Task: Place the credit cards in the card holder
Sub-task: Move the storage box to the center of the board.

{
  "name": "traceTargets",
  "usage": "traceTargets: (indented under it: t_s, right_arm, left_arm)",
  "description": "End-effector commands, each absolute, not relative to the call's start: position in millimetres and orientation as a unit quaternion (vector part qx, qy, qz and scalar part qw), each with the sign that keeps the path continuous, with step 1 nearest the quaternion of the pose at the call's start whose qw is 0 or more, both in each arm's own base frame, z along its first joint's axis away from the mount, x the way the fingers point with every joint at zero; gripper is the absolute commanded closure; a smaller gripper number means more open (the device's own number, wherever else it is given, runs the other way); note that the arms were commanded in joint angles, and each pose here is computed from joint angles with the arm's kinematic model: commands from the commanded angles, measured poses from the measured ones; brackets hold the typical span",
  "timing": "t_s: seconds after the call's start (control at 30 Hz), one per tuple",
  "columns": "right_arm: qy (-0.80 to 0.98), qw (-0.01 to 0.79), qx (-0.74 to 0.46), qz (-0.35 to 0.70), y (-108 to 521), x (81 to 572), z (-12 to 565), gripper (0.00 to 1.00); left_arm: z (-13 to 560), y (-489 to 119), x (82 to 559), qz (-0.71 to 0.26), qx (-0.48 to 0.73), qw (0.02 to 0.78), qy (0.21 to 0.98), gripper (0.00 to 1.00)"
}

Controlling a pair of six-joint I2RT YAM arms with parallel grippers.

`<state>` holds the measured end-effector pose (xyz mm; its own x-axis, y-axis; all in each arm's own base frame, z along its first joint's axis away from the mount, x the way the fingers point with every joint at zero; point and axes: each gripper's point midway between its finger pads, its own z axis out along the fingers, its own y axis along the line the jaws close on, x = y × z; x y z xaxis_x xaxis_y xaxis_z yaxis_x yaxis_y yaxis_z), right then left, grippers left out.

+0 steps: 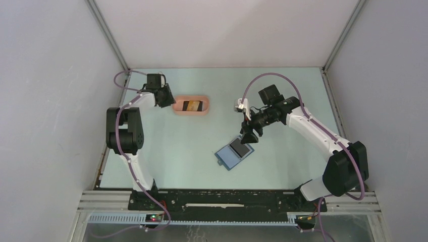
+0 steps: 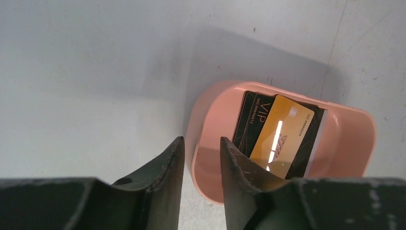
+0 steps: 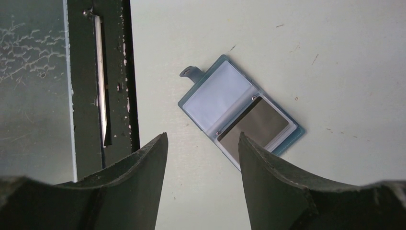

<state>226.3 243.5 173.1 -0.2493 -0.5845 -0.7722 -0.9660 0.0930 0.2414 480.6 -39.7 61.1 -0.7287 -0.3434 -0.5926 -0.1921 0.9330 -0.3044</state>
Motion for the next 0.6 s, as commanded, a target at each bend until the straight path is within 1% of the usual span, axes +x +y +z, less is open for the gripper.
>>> traceTargets:
  t_s: [0.0, 0.2, 0.33, 0.43, 0.57]
  right_arm:
    - [0.69, 0.255, -0.555, 0.389, 243.8, 224.8, 177.3, 0.35]
    - [0.688, 0.258, -0.555, 0.39, 242.0, 224.4, 179.6, 0.35]
    - [0.689, 0.26, -0.552, 0.391, 239.9, 224.9, 181.2, 0.35]
    - [0.689, 0.257, -0.55, 0.395, 239.6, 224.3, 180.9, 0.36]
    - [0.69, 0.248, -0.544, 0.408, 242.5, 222.6, 178.8, 0.37]
  left_arm:
    - [67.4, -37.7, 488.0, -0.107, -0.146, 0.33, 0.927, 0.65]
    - [61.3, -40.2, 486.4, -0.112, -0.15, 0.315, 0.931, 0.79]
    - [69.6, -40.3, 481.9, -0.112, -0.148, 0.322, 0.929, 0.95]
    - [81.0, -40.7, 469.9, -0.114, -0.153, 0.339, 0.921, 0.98]
    - [93.4, -49.0, 437.4, -0.11, -0.156, 0.368, 0.91, 1.0]
